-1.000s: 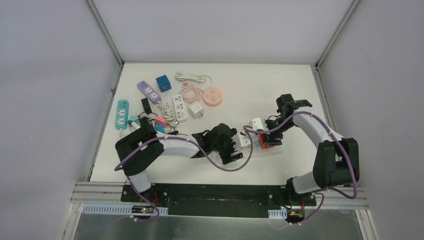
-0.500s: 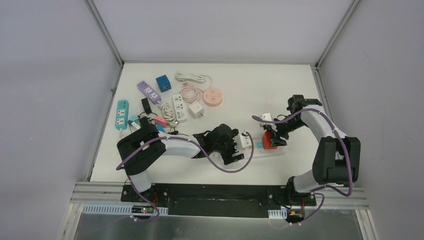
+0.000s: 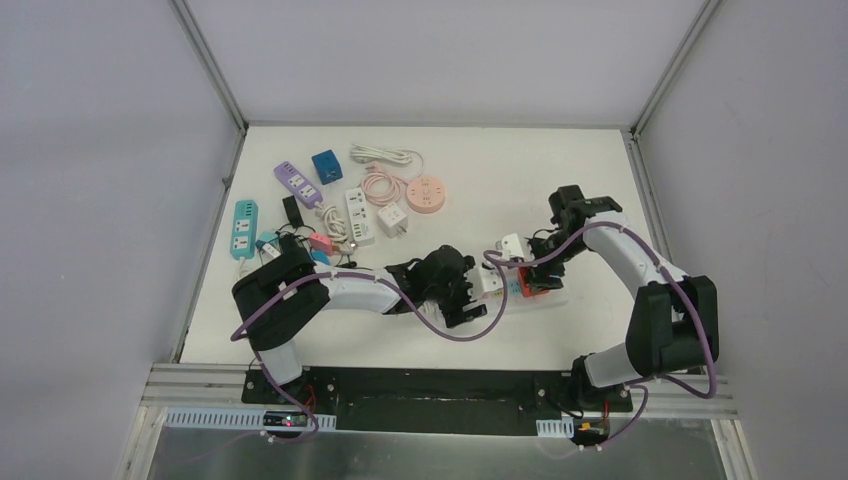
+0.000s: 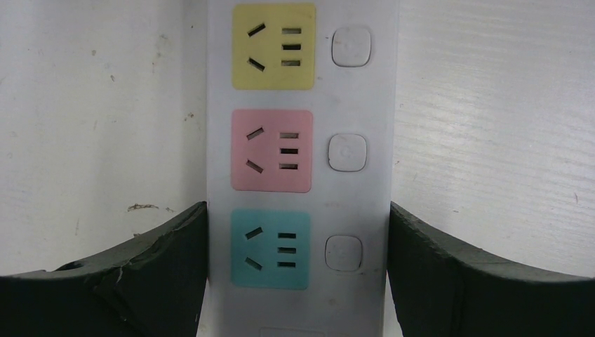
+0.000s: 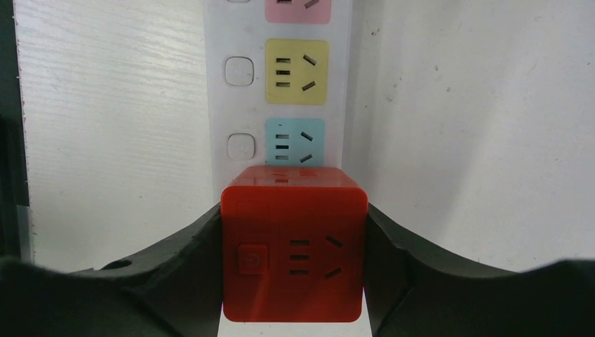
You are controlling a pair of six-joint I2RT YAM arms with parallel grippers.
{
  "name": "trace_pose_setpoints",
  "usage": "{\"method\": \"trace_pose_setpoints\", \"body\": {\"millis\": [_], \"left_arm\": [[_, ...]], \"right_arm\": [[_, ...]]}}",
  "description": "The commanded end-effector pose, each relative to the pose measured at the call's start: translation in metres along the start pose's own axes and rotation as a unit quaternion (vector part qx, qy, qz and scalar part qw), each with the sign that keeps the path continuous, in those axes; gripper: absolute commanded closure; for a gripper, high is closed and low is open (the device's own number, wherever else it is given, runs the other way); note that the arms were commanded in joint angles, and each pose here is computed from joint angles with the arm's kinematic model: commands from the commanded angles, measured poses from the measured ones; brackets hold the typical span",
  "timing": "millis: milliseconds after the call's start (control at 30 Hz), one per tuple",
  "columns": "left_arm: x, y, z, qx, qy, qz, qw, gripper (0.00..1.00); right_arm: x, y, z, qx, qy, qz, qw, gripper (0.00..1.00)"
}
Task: Pull the plug off the socket
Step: Remove the plug from the socket.
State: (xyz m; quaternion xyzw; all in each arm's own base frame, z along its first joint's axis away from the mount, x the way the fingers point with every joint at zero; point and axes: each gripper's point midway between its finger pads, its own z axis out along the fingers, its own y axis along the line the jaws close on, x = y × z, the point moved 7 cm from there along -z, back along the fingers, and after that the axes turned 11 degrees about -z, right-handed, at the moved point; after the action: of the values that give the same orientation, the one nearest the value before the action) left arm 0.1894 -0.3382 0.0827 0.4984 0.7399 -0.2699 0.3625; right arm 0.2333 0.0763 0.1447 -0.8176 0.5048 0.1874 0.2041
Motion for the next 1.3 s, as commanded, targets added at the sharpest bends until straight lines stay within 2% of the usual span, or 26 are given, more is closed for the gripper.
{"method": "trace_pose_setpoints", "body": {"millis": [0, 300, 467, 667, 833, 933, 1067, 1200, 1233, 1267], "left_arm": [[0.041, 0.004, 0.005, -0.018, 0.074, -0.016, 0.997, 1.00], [0.046, 0.003, 0.004, -0.019, 0.077, -0.022, 0.997, 1.00], [0.043, 0.003, 0.008, -0.015, 0.074, -0.022, 0.997, 1.00], [0.041, 0.003, 0.009, -0.011, 0.078, -0.022, 0.997, 1.00], [0.038, 0.004, 0.005, -0.018, 0.071, -0.042, 0.996, 1.00], [0.028, 0.006, 0.002, -0.023, 0.057, -0.061, 0.996, 1.00], [0.009, 0.009, -0.002, -0.051, 0.030, -0.094, 0.994, 0.56], [-0.014, 0.011, -0.008, -0.062, -0.001, -0.110, 0.992, 0.22], [-0.019, 0.011, -0.010, -0.064, -0.008, -0.111, 0.992, 0.05], [-0.024, 0.011, -0.011, -0.064, -0.015, -0.112, 0.992, 0.01]], "right_arm": [[-0.030, -0.001, -0.009, 0.017, -0.104, 0.017, 0.994, 1.00], [0.006, 0.014, -0.036, 0.038, -0.114, 0.065, 0.991, 1.00], [-0.005, 0.012, -0.025, 0.037, -0.134, 0.055, 0.989, 1.00], [-0.041, -0.002, -0.010, 0.025, -0.135, 0.027, 0.990, 1.00], [-0.038, -0.006, -0.028, 0.031, -0.127, 0.062, 0.990, 1.00], [-0.033, -0.005, -0.042, 0.051, -0.147, 0.121, 0.980, 1.00], [-0.032, -0.002, -0.049, 0.069, -0.181, 0.211, 0.958, 1.00], [-0.035, 0.000, -0.042, 0.083, -0.208, 0.311, 0.924, 1.00], [-0.034, 0.000, -0.041, 0.092, -0.208, 0.335, 0.914, 1.00], [-0.031, 0.000, -0.040, 0.103, -0.206, 0.359, 0.904, 1.00]]}}
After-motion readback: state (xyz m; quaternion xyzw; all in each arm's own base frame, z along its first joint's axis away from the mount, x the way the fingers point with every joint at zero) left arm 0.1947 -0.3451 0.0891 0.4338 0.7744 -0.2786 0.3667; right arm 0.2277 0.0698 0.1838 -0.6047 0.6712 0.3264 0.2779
